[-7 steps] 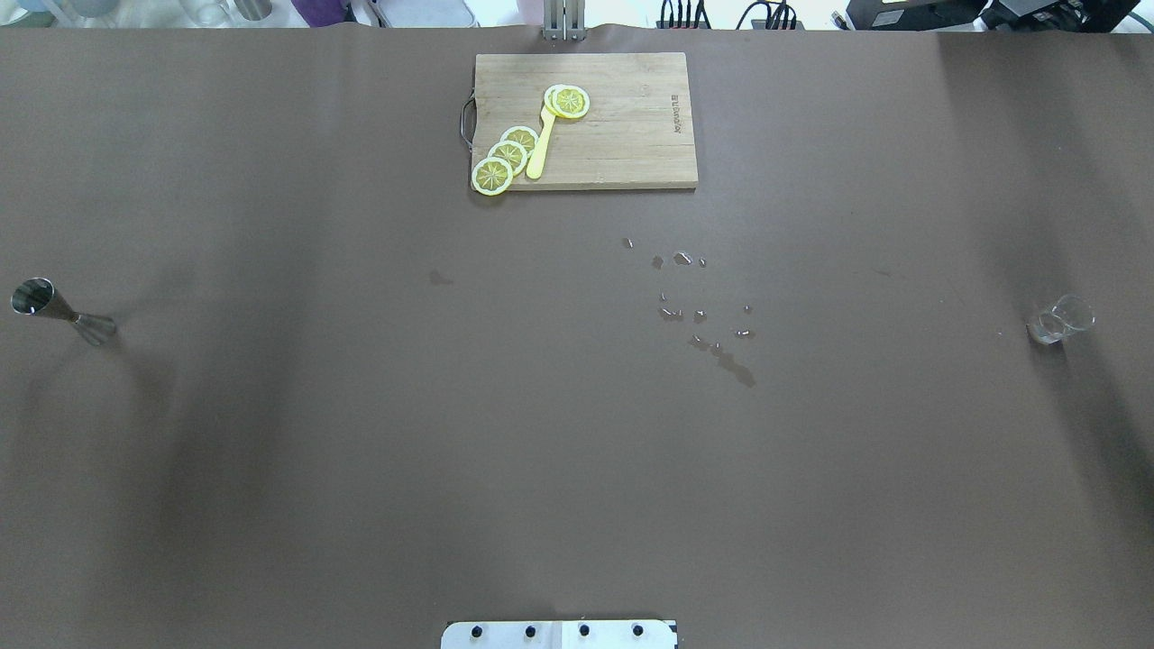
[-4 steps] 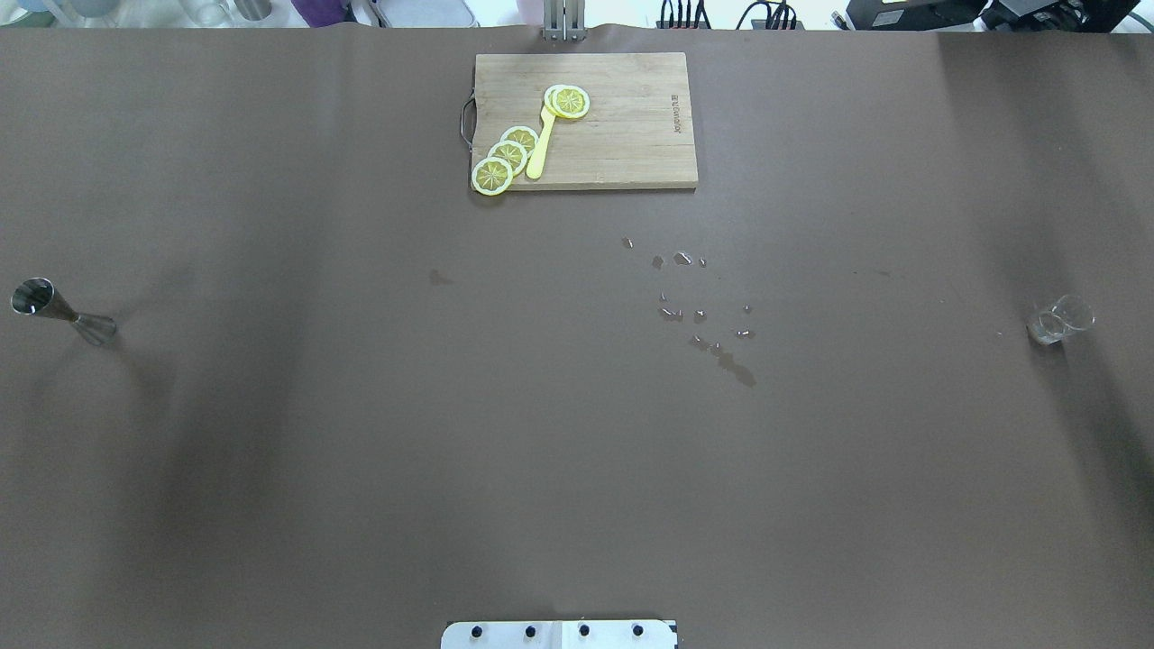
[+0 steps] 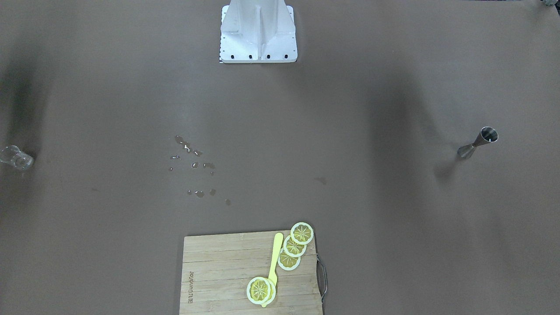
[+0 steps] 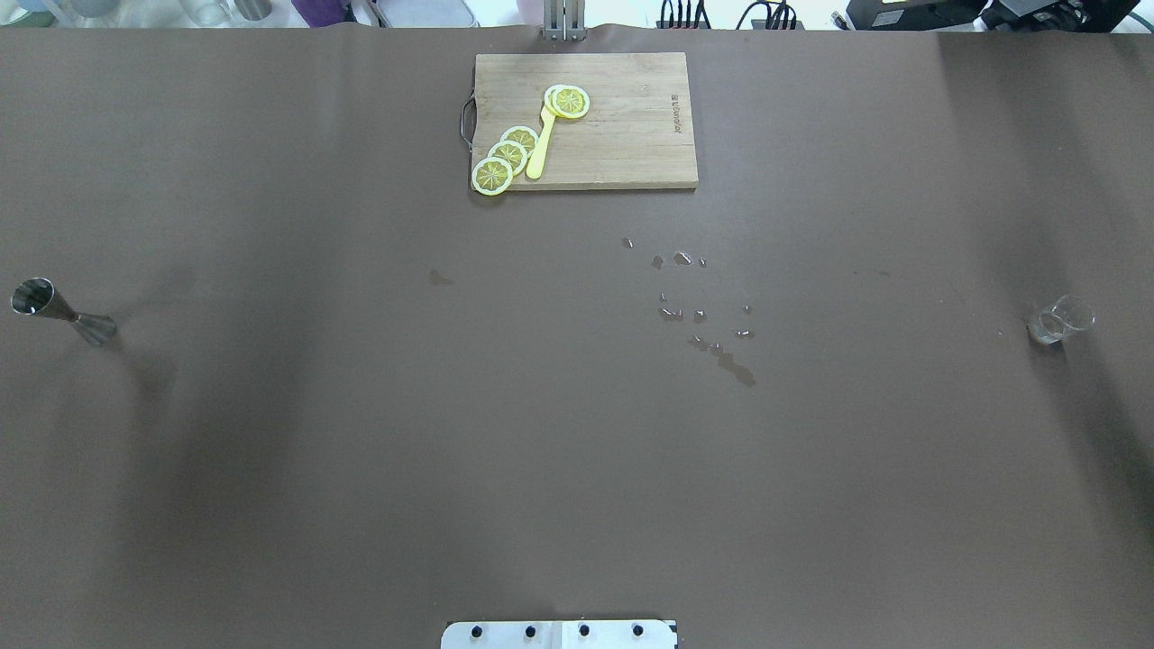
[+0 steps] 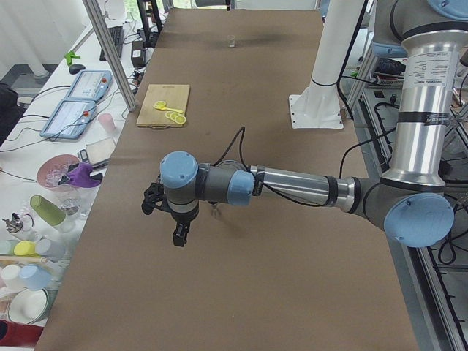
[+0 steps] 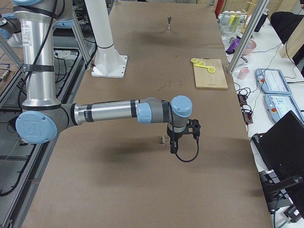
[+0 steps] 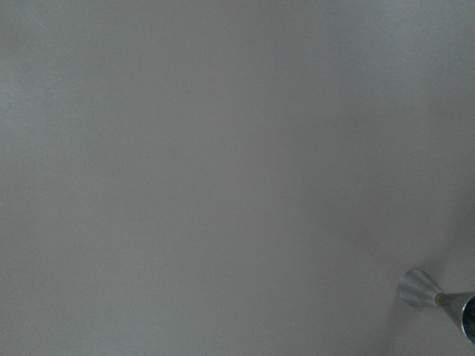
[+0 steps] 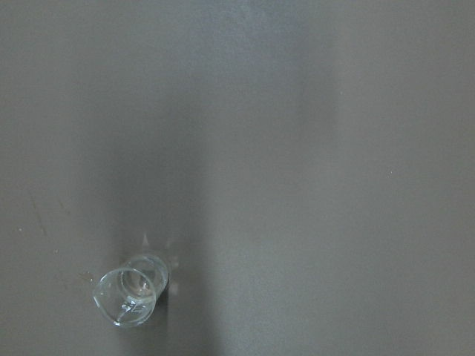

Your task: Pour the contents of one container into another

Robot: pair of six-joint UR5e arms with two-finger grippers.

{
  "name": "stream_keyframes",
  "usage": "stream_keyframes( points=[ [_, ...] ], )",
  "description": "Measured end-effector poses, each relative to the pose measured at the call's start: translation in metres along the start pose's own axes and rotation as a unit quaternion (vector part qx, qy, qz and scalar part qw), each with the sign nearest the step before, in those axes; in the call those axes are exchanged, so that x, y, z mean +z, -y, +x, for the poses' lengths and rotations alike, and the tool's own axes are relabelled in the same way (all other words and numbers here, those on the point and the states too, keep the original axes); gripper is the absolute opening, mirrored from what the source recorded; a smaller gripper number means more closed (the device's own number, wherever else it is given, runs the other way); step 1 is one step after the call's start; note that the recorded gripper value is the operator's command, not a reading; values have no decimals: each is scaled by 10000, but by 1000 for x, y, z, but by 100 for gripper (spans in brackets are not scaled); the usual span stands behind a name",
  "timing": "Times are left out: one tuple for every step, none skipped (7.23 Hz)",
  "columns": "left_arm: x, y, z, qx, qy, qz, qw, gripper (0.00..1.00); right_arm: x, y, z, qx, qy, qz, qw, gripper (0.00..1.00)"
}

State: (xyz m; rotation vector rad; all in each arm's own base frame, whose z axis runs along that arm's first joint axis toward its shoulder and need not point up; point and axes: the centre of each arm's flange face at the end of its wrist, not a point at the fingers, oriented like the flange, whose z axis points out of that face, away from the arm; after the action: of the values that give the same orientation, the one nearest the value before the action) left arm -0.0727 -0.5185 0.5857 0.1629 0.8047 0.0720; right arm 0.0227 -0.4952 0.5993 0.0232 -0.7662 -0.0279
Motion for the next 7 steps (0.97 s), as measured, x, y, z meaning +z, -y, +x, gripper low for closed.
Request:
stream_keyframes(
  points=[
    [-4, 2, 5, -125, -1, 47, 9999, 98, 6, 0, 1, -187, 31, 119, 9998, 100],
    [-13, 7, 14, -285, -2, 153, 9995, 98, 17, -5, 4, -400, 95, 213, 9989, 100],
    [-24, 12, 24, -419, -7, 316, 9986, 98, 27, -13, 9, -633, 184, 286, 9974, 100],
    [-33, 17, 34, -512, -19, 524, 9973, 98, 33, -19, 9, -887, 246, 337, 9952, 100],
    [-39, 21, 44, -603, -44, 717, 9956, 98, 40, -21, 3, -1116, 269, 338, 9928, 100],
    [-41, 24, 61, -683, -94, 835, 9941, 98, 46, -20, -5, -1379, 271, 305, 9896, 100],
    [-39, 27, 83, -723, -124, 890, 9933, 98, 52, -20, -11, -1686, 268, 260, 9850, 100]
  ],
)
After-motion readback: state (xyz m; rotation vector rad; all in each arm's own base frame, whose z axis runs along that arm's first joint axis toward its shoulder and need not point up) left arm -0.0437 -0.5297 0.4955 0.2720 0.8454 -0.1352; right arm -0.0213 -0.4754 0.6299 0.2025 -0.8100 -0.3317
